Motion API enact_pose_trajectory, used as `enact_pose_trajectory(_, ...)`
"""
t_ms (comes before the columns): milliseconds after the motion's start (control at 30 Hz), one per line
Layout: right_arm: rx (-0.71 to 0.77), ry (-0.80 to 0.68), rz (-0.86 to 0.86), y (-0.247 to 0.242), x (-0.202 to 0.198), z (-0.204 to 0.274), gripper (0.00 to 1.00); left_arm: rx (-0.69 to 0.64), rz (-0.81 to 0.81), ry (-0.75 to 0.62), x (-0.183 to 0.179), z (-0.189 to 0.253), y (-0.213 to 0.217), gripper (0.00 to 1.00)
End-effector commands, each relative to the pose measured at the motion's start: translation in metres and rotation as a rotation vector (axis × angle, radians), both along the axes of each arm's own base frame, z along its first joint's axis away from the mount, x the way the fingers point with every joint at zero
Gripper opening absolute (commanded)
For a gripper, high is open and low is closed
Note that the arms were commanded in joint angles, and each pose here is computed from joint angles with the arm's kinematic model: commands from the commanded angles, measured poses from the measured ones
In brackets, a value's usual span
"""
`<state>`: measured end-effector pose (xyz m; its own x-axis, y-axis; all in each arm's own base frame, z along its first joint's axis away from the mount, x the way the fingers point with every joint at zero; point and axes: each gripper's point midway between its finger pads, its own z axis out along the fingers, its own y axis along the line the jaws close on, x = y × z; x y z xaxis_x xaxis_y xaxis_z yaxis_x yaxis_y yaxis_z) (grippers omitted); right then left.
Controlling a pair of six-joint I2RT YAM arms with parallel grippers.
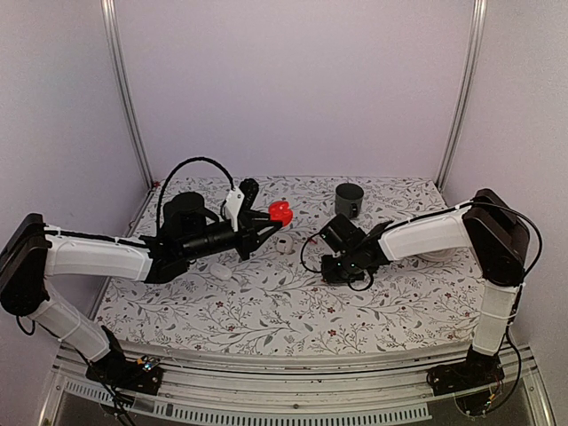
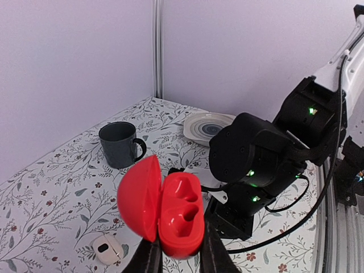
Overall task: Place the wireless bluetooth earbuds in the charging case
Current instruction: Pick up the right earbud from the center of the board.
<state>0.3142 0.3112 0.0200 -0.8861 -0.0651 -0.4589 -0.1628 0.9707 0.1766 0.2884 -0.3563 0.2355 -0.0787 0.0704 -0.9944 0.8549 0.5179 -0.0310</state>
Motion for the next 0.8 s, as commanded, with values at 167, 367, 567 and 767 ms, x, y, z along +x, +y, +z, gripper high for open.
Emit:
enact_pose_trajectory(167,-0.002,-0.012,0.002,0.005,0.006,-0.004,0.20,-0.020,0.001,-0.012,0.005,0.010,-0.001,0.00)
enact_pose_trajectory(367,0.005,-0.052,-0.002,0.003,0.009,0.013,0.10,-0.007,0.005,-0.012,0.008,0.006,-0.003,0.00)
enact_pose_trajectory(567,-0.011,-0.136,0.000,-0.008,0.014,0.045,0.08,0.008,0.007,0.023,0.018,-0.008,0.000,0.00)
enact_pose_trajectory(767,-0.066,-0.258,0.027,-0.024,0.016,0.090,0.08,0.072,-0.084,0.043,0.017,-0.031,-0.007,0.00)
